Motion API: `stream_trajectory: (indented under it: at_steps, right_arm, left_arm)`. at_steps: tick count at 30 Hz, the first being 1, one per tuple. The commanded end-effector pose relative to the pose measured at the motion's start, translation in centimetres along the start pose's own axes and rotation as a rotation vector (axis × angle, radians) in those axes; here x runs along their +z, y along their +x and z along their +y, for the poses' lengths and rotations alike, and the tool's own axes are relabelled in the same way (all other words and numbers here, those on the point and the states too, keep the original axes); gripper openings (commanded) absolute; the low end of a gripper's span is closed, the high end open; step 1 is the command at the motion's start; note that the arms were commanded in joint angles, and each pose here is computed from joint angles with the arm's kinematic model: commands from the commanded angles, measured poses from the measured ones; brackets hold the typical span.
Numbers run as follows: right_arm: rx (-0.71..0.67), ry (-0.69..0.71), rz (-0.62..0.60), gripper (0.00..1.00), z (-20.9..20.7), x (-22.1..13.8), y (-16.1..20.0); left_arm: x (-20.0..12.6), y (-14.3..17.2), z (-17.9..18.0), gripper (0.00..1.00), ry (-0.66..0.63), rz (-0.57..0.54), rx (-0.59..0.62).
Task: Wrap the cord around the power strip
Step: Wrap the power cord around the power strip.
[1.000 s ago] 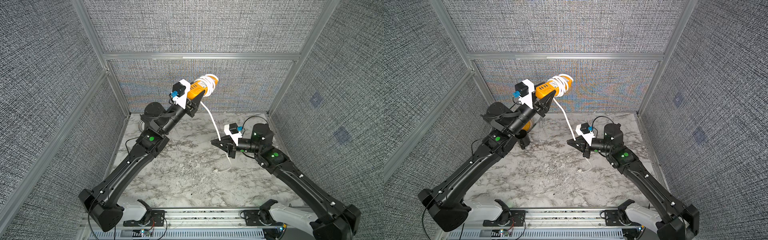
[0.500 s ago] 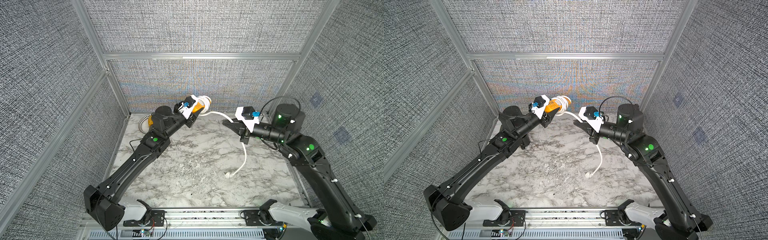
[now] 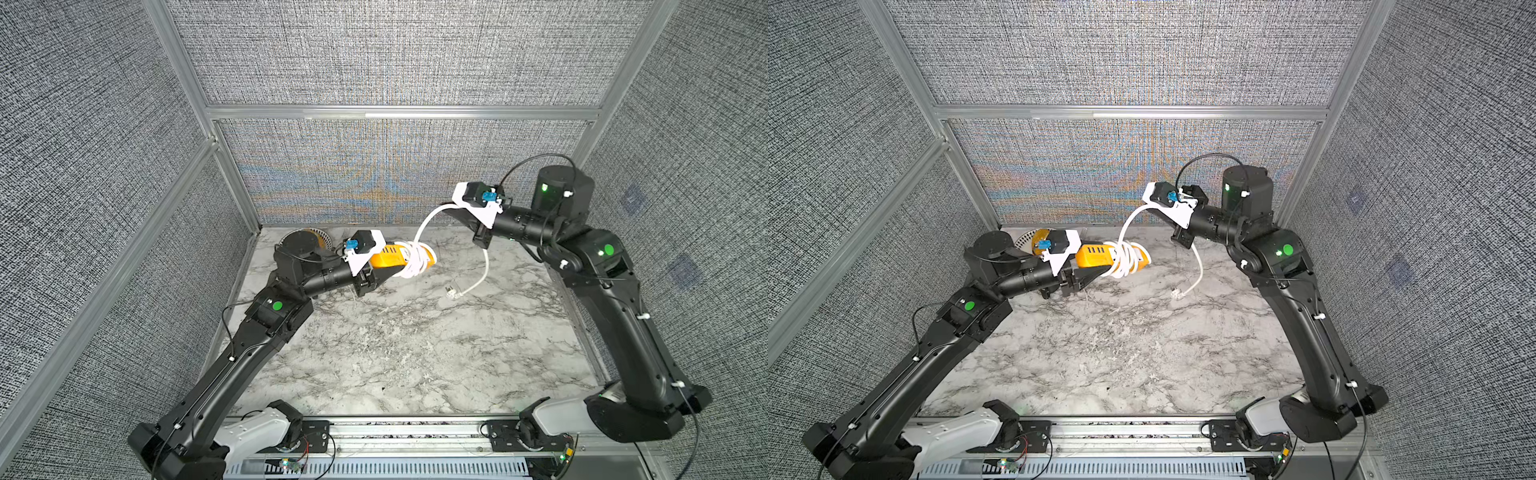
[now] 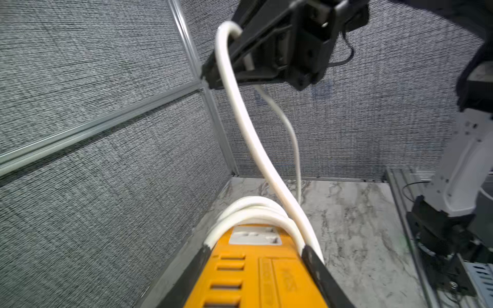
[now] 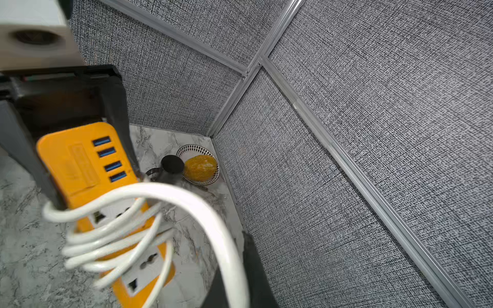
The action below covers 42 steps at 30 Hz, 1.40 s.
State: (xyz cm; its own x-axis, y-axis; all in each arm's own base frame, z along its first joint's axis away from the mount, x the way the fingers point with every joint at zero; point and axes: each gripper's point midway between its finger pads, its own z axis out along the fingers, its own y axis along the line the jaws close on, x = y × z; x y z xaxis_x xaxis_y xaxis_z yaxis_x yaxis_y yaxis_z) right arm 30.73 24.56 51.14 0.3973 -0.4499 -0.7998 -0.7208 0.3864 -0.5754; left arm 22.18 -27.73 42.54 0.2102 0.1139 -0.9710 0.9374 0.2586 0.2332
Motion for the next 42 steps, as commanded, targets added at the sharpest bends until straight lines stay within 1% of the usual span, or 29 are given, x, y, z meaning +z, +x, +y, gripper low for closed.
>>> stream_trajectory:
  at_steps: [1, 5, 7, 11, 14, 16, 19, 22, 24, 27, 29, 33, 34, 36, 39, 40, 42]
  right_arm:
    - [-0.040, 0.076, -0.022, 0.00, -2.3, 0.9, -0.5]
    - [-0.010, 0.037, -0.017, 0.00, -2.3, 3.1, 1.1]
    - [0.018, -0.005, -0.014, 0.00, -1.7, 4.7, 2.3]
    - [0.104, -0.123, -0.044, 0.00, 0.5, 7.3, 4.0]
    - [0.191, -0.230, -0.066, 0.00, 3.2, 8.7, 5.4]
    - [0.246, -0.280, -0.084, 0.00, 4.7, 8.9, 6.2]
    - [0.336, -0.330, -0.136, 0.00, 6.2, 8.1, 6.8]
    - [0.394, -0.359, -0.175, 0.00, 7.0, 7.3, 7.2]
    - [0.434, -0.378, -0.201, 0.02, 7.4, 6.9, 7.2]
    - [0.494, -0.402, -0.214, 0.14, 8.3, 6.6, 7.9]
    - [0.527, -0.412, -0.222, 0.20, 8.9, 6.4, 8.4]
    - [0.581, -0.407, -0.244, 0.24, 9.4, 5.4, 9.5]
    - [0.589, -0.400, -0.249, 0.24, 9.3, 5.0, 9.7]
    - [0.596, -0.399, -0.250, 0.19, 9.7, 4.5, 9.9]
    - [0.616, -0.406, -0.248, 0.02, 10.3, 4.1, 10.4]
    - [0.627, -0.410, -0.249, 0.00, 10.6, 4.0, 10.5]
    - [0.638, -0.413, -0.252, 0.00, 11.1, 3.7, 10.7]
  left_arm:
    - [-1.2, -1.2, -5.0, 0.00, 0.266, -0.049, -0.097]
    - [-2.4, -4.1, -7.3, 0.00, 0.387, -0.125, -0.153]
    - [-2.8, -5.4, -8.1, 0.00, 0.433, -0.148, -0.169]
    - [-3.2, -9.0, -9.1, 0.00, 0.515, -0.238, -0.175]
    - [-3.3, -12.0, -9.6, 0.00, 0.541, -0.301, -0.125]
    - [-3.6, -13.9, -10.1, 0.00, 0.566, -0.337, -0.092]
    - [-4.4, -16.5, -11.1, 0.00, 0.601, -0.387, -0.044]
    - [-5.0, -18.0, -11.5, 0.00, 0.615, -0.420, -0.007]
    - [-5.0, -18.7, -11.4, 0.00, 0.606, -0.441, 0.014]
    - [-5.0, -19.8, -10.9, 0.00, 0.562, -0.480, 0.046]
    - [-4.8, -20.3, -10.4, 0.00, 0.533, -0.501, 0.068]
    - [-4.9, -20.9, -10.1, 0.00, 0.512, -0.521, 0.101]
    - [-4.9, -21.0, -10.1, 0.00, 0.505, -0.523, 0.110]
    - [-4.7, -21.1, -9.6, 0.00, 0.468, -0.533, 0.124]
    - [-4.3, -21.4, -8.7, 0.00, 0.397, -0.551, 0.147]
    - [-4.1, -21.4, -8.1, 0.00, 0.355, -0.557, 0.155]
    - [-3.7, -21.5, -6.7, 0.00, 0.258, -0.568, 0.174]
